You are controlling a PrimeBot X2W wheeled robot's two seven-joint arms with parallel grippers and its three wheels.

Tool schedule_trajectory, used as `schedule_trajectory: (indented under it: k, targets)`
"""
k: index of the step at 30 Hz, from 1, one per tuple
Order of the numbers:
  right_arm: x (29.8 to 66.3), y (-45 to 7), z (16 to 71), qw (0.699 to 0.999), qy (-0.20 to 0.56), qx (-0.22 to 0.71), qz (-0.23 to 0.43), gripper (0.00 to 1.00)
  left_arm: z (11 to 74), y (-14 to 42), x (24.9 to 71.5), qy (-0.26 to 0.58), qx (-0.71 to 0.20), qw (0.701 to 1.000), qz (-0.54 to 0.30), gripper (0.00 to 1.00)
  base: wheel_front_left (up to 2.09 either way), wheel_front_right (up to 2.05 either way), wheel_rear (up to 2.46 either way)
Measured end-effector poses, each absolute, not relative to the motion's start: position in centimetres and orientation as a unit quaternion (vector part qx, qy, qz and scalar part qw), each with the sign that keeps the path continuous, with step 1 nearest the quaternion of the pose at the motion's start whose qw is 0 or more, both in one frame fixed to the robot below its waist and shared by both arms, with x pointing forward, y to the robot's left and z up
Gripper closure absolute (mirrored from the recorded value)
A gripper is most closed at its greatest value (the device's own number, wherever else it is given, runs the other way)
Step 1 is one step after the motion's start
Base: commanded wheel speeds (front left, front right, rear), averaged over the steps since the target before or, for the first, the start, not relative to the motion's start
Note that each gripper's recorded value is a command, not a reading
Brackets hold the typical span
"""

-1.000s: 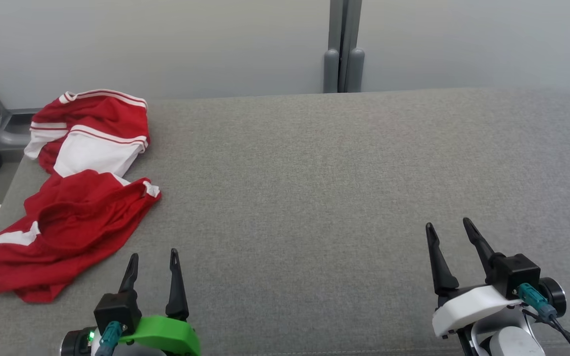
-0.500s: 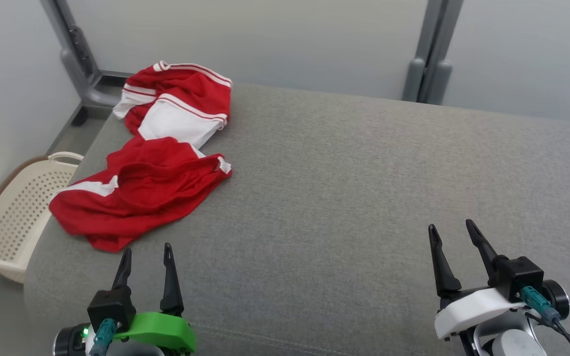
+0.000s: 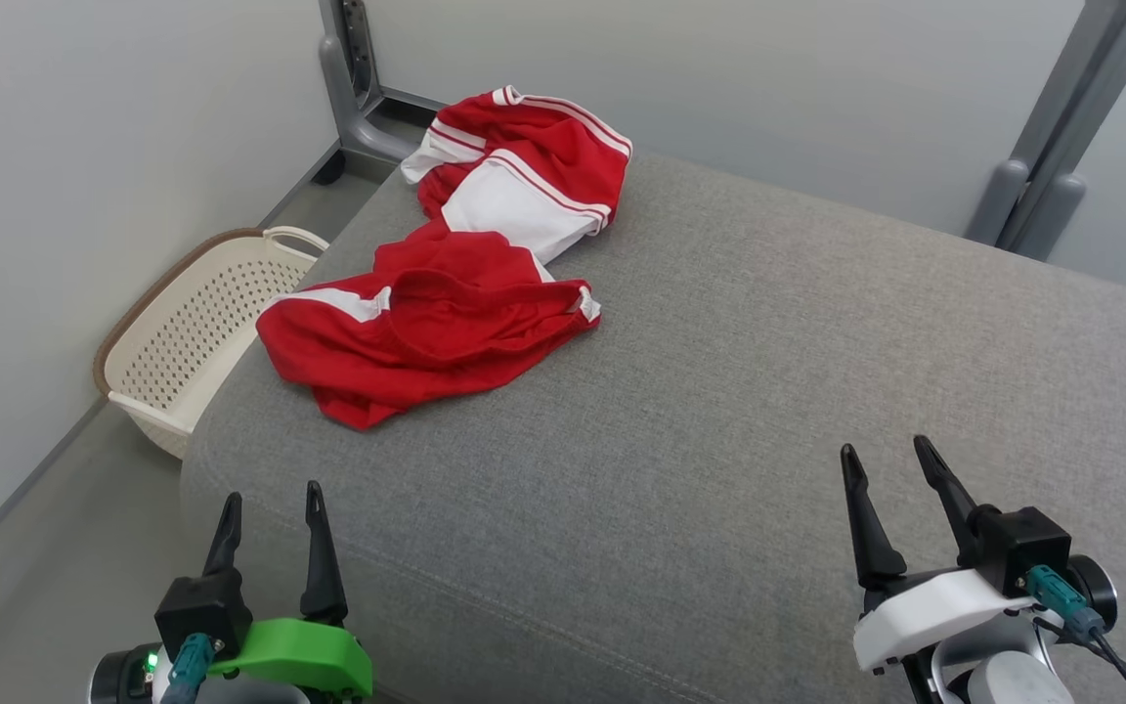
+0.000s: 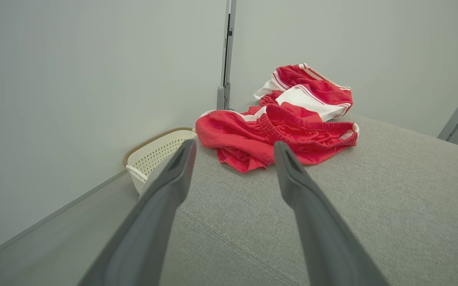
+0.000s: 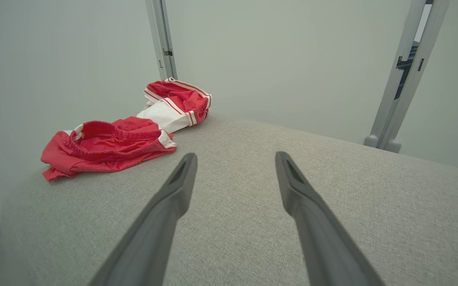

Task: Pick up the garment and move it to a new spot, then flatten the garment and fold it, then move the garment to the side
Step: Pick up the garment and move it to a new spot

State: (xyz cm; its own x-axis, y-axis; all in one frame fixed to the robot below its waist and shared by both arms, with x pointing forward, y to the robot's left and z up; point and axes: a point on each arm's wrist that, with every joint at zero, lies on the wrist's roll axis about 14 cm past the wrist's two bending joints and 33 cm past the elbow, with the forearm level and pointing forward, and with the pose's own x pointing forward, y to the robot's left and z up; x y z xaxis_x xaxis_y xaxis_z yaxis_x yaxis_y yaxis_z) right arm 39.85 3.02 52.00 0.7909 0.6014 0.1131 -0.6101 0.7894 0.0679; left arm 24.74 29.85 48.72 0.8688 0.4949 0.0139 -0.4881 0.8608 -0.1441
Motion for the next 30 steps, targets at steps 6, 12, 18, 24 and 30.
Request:
schedule_trajectory:
  k: [6,12,18,24,30]
  targets:
    - [40.2,2.3,51.7,0.949,-0.040,0.050,0.309,0.00,50.0,30.3,25.4,-0.034,-0.059,0.967,0.245,0.00,0.00,0.00,0.00]
    - [40.7,1.2,51.2,0.954,-0.036,0.049,0.295,0.00,54.0,32.3,28.2,-0.044,-0.016,0.976,0.212,0.00,0.00,0.00,0.00]
    - [41.5,0.3,50.5,0.958,-0.029,0.054,0.280,0.00,58.4,34.0,32.3,-0.035,-0.010,0.984,0.175,0.00,0.00,0.00,0.00]
    - [42.4,-1.0,49.8,0.964,-0.025,0.051,0.260,0.00,59.4,36.3,36.0,0.008,-0.003,0.986,0.165,0.00,0.00,0.00,0.00]
    - [43.2,-3.0,48.8,0.971,-0.017,0.039,0.235,0.00,56.4,36.9,39.3,0.080,-0.008,0.985,0.155,0.00,0.00,0.00,0.00]
